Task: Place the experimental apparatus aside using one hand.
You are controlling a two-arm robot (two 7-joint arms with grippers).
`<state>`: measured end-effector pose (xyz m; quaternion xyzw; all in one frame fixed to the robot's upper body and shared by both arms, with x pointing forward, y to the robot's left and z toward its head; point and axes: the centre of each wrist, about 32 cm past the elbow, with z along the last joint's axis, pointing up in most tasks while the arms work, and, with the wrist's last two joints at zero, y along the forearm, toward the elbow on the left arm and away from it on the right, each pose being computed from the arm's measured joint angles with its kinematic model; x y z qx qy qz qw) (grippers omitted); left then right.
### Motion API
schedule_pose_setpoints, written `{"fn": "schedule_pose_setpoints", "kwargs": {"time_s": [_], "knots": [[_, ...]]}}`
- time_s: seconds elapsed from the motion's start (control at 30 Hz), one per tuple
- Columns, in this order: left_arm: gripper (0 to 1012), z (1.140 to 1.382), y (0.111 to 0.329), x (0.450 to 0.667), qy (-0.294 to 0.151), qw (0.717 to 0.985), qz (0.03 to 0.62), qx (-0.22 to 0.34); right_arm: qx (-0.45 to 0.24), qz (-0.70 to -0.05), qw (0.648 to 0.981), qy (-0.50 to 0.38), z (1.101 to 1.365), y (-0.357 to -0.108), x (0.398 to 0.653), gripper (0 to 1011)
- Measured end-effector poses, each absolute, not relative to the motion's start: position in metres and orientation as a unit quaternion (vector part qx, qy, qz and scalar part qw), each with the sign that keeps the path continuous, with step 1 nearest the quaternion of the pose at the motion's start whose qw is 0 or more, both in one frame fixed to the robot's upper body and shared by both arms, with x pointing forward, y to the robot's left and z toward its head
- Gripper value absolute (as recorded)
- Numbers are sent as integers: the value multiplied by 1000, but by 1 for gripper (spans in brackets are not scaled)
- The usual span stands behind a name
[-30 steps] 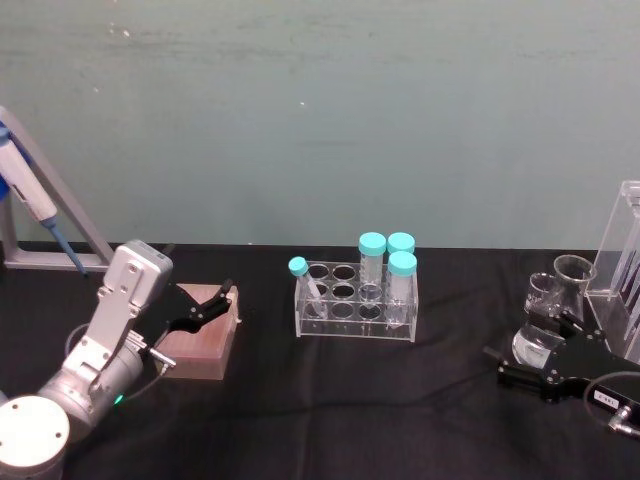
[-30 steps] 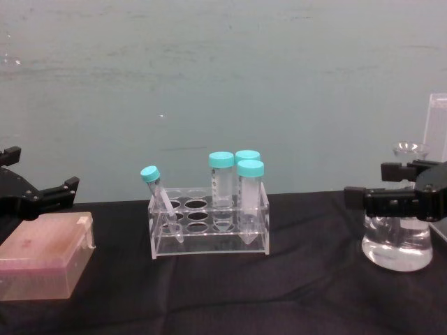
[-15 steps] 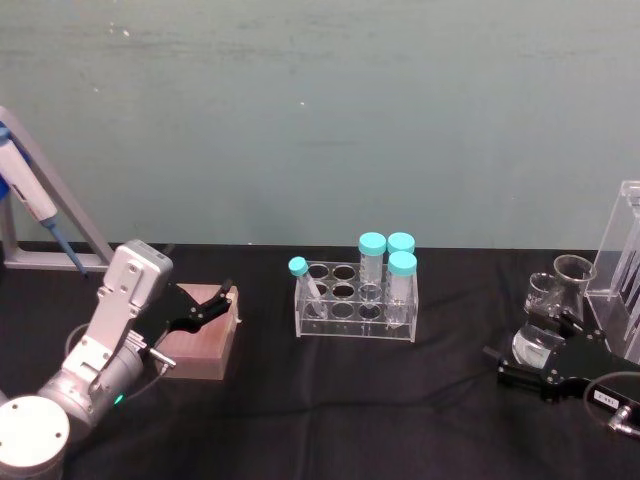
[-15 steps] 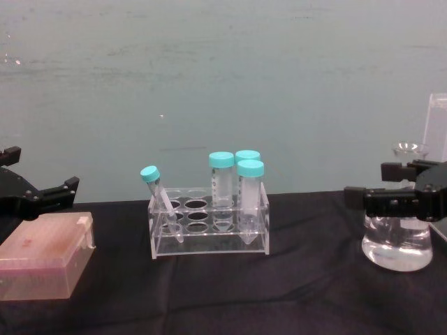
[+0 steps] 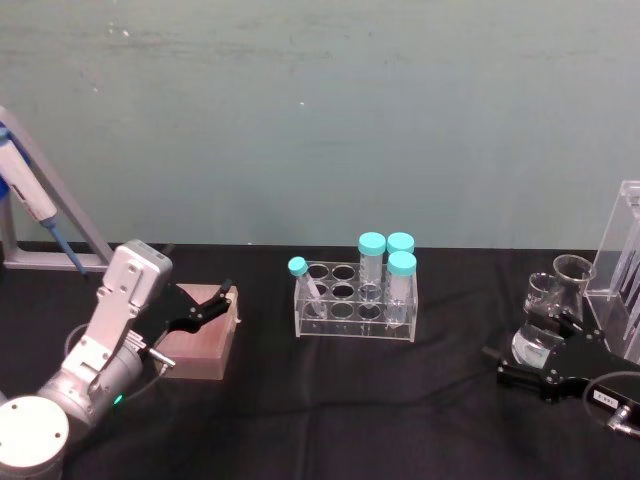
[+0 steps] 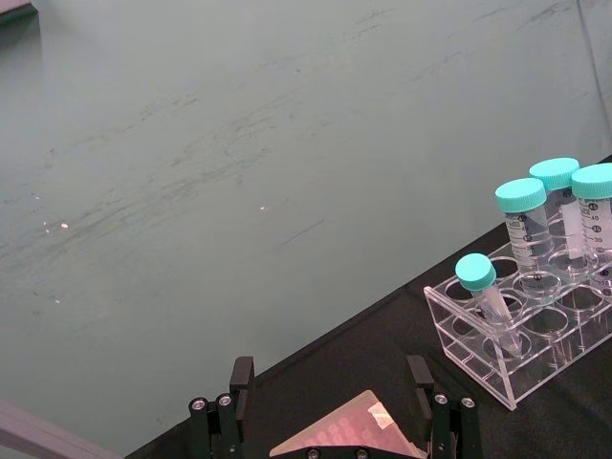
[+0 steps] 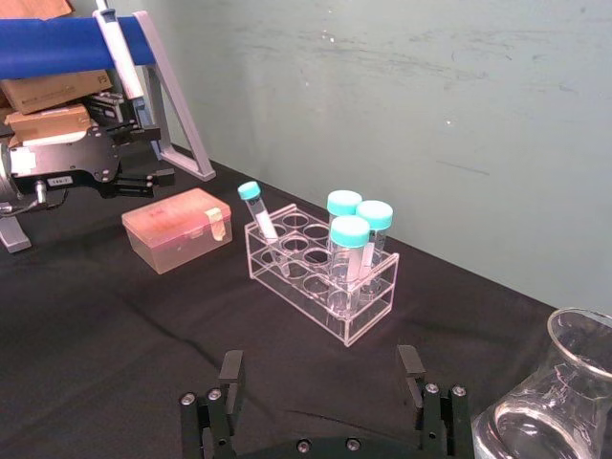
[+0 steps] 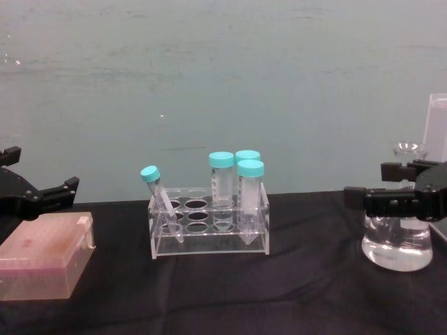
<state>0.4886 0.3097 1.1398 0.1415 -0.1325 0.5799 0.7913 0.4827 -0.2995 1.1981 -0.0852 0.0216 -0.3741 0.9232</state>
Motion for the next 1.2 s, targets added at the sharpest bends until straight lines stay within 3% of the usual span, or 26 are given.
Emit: {"fn": "schedule_pose_setpoints", "kwargs": {"time_s": [1.2], "knots": [[1000, 1140, 310, 489, -132, 791, 580, 141, -85, -374, 923, 22, 1198, -299, 483, 1000]]}}
